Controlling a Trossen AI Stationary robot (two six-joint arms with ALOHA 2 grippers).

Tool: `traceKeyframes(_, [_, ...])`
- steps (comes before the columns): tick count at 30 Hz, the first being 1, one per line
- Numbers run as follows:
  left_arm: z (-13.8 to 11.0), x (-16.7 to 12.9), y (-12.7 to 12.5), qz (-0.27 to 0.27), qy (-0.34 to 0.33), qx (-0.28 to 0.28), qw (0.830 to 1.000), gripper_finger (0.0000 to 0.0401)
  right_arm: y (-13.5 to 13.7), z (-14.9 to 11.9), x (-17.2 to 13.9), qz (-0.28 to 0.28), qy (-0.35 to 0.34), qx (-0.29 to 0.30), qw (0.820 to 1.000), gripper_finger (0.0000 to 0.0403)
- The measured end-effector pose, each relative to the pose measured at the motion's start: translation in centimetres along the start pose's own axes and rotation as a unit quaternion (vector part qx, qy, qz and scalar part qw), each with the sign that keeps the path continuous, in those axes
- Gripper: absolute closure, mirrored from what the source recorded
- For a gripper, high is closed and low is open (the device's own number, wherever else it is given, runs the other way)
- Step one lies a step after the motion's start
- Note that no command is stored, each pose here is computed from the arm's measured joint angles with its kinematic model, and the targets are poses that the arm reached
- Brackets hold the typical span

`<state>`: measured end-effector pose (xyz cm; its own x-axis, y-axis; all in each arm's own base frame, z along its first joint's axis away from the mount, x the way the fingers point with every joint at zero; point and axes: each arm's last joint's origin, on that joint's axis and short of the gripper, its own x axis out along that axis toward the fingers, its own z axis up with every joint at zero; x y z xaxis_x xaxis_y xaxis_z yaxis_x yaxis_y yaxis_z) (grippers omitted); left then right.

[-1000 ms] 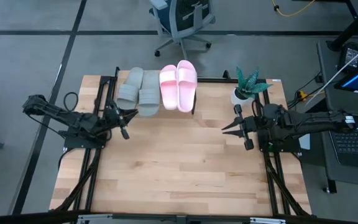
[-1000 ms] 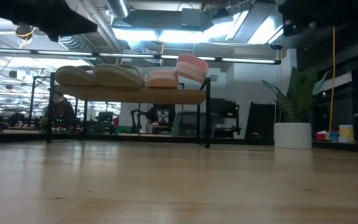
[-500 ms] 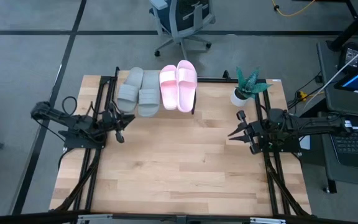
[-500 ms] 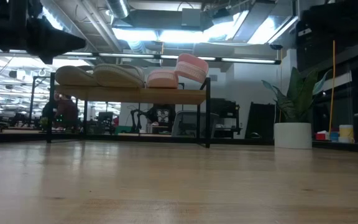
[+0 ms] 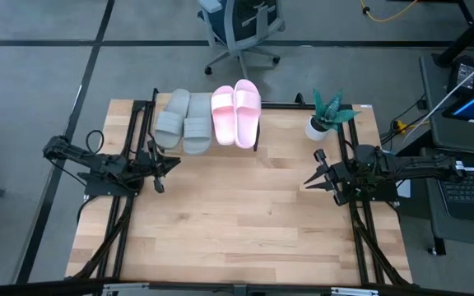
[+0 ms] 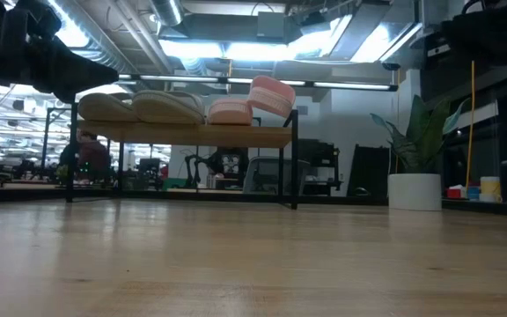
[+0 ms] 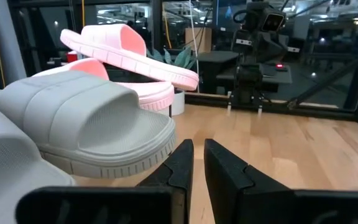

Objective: Pick and place slides into the shelf
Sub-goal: Return to Home Position

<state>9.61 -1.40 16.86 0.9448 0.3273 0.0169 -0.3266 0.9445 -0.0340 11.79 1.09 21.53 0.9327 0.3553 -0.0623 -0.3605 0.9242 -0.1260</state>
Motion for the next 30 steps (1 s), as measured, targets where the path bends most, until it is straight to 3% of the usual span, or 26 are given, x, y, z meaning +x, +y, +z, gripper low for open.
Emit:
traceKeyframes(21, [0.0,0.0,0.0,0.000,0.001,-0.011,1.000,0.0367,1.0,-4.4,-0.7,0.010,-0.027,0.009,1.000,0.0341])
traceKeyframes(30, [0.0,0.0,0.0,0.000,0.001,-0.010,1.000,0.0367,0.9,-4.1,-1.3,-0.041,-0.063,-0.026,0.997,0.0341])
